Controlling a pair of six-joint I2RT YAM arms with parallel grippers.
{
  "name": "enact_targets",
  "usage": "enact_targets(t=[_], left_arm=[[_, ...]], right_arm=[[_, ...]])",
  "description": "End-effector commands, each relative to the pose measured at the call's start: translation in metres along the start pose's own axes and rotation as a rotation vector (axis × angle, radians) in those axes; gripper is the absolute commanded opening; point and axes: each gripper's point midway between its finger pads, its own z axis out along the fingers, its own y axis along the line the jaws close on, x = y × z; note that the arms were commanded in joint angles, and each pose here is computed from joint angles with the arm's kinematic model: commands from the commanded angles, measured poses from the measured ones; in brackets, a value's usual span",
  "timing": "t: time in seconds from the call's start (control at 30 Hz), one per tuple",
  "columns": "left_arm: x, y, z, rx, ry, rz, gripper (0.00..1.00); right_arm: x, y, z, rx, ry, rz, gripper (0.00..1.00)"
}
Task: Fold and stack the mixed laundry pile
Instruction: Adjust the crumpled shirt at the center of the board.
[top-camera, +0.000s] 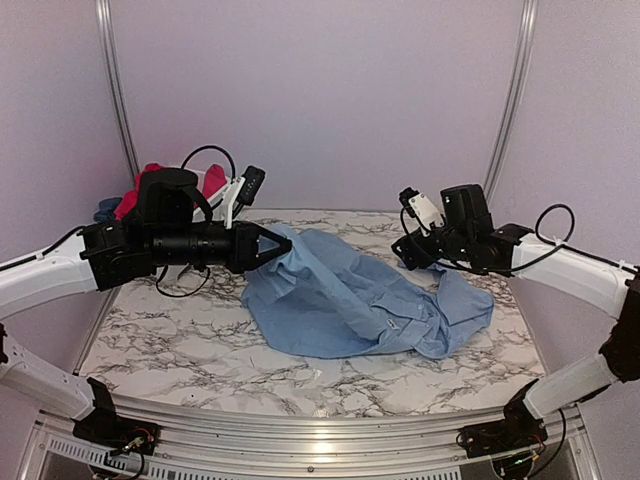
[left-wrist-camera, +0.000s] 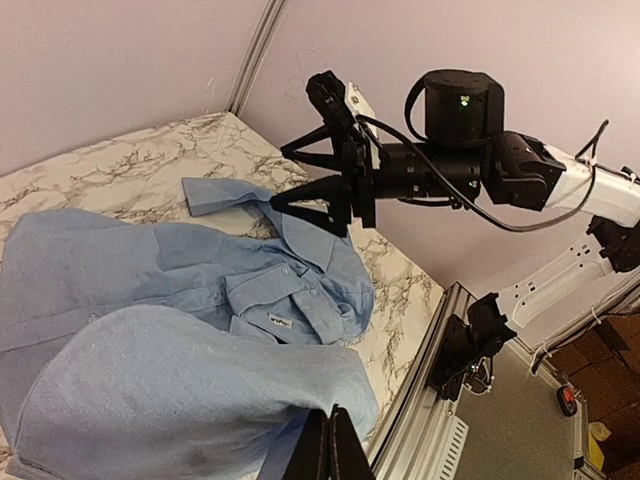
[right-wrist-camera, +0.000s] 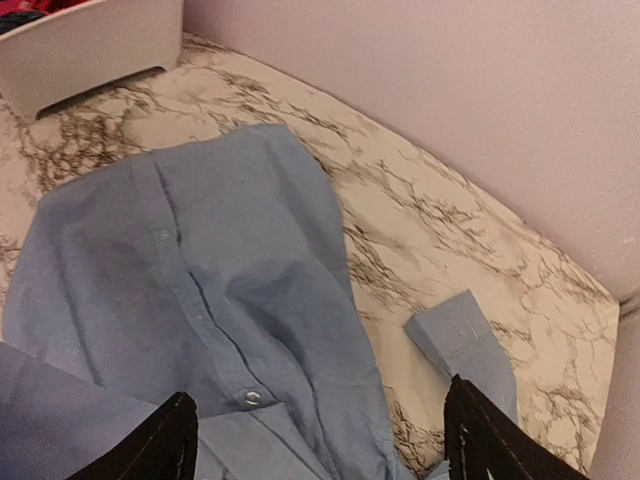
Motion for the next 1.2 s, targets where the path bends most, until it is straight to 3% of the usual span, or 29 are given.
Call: enact_targets(t=[0.0,0.2,0.33,0.43,0.53,0.7,0.73,0.83,0.93,1.03,1.1,1.17], left_arm=[[-0.028,-0.007,0.028,0.007,0.009,0.079,0.00],[-0.051,-0.021,0.044,0.070,0.009,0.171,0.00],[-0.032,-0.054,0.010,0.248,0.032,0.329,0.00],[0.003,-0.056,-0.018,0.275,0.111,0.368,0.00],[0.059,-0.033,-0.030,0.194,0.238,0.346,0.00],[0.151,0.034,-0.039,-0.108,0.451,0.254,0.02],[0.160,0.053,-0.043,-0.207,0.471,0.253,0.08],[0.163,0.085,-0.054,-0.386,0.442,0.231,0.48],[0.149,0.086,-0.064,-0.408,0.348,0.247,0.59],[0.110,0.095,-0.081,-0.472,0.184,0.193,0.71],[0.094,0.106,-0.084,-0.453,0.109,0.091,0.73],[0.094,0.119,-0.083,-0.473,0.109,0.045,0.73]], right_arm=[[-0.056,0.084,-0.063,-0.329,-0.245,-0.102,0.79],[-0.047,0.121,-0.094,-0.552,-0.305,-0.141,0.81],[-0.030,0.125,-0.083,-0.560,-0.248,-0.161,0.79],[-0.024,0.126,-0.080,-0.572,-0.228,-0.157,0.77],[-0.013,0.134,-0.080,-0.621,-0.206,-0.146,0.77],[0.013,0.146,-0.069,-0.666,-0.115,-0.137,0.74],[0.014,0.148,-0.066,-0.678,-0.103,-0.138,0.72],[0.019,0.156,-0.059,-0.701,-0.065,-0.157,0.70],[0.021,0.163,-0.049,-0.710,-0.042,-0.180,0.68],[0.024,0.177,-0.038,-0.733,-0.017,-0.230,0.68],[0.029,0.191,-0.026,-0.745,0.007,-0.275,0.67],[0.040,0.207,-0.010,-0.759,0.057,-0.328,0.65]])
